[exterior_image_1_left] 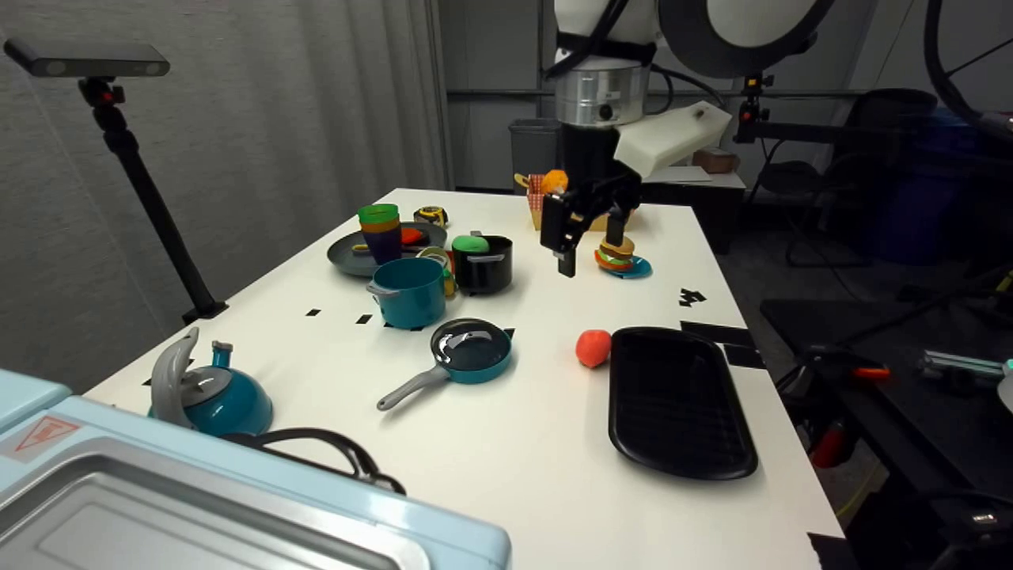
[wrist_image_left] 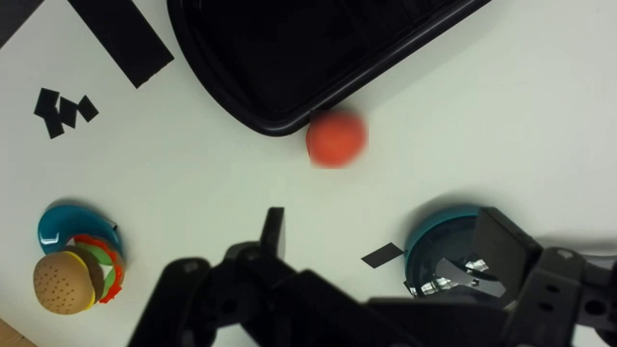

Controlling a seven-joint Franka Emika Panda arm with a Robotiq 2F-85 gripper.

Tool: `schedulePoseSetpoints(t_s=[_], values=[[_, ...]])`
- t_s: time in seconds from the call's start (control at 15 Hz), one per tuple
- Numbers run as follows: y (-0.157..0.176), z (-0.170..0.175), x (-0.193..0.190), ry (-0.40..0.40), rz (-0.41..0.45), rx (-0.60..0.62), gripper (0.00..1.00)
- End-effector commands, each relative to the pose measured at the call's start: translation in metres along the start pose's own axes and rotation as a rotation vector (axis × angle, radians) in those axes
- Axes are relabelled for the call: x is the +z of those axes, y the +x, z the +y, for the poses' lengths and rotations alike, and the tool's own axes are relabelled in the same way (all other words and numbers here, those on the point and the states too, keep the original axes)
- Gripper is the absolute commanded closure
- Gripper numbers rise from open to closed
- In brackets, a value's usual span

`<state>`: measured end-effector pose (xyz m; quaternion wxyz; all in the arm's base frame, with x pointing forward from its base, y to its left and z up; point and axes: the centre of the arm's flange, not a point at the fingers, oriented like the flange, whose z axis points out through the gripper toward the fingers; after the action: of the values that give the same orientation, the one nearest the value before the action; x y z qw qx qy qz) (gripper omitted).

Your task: Put the pear in the black pot and the orange in the blue pot

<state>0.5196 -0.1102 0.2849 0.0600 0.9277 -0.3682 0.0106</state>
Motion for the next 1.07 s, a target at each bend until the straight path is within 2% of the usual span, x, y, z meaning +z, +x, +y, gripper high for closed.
schedulePoseSetpoints(t_s=[0.0,0.33,1.0], values=[[0.005,-0.003,0.026,0.035,0.000,-0.017,0.00],[0.023,-0.004,0.065,0.026,-0.002,-0.026,0.00],[0.030,-0.003,0.126,-0.020,-0.074,-0.074,0.00]])
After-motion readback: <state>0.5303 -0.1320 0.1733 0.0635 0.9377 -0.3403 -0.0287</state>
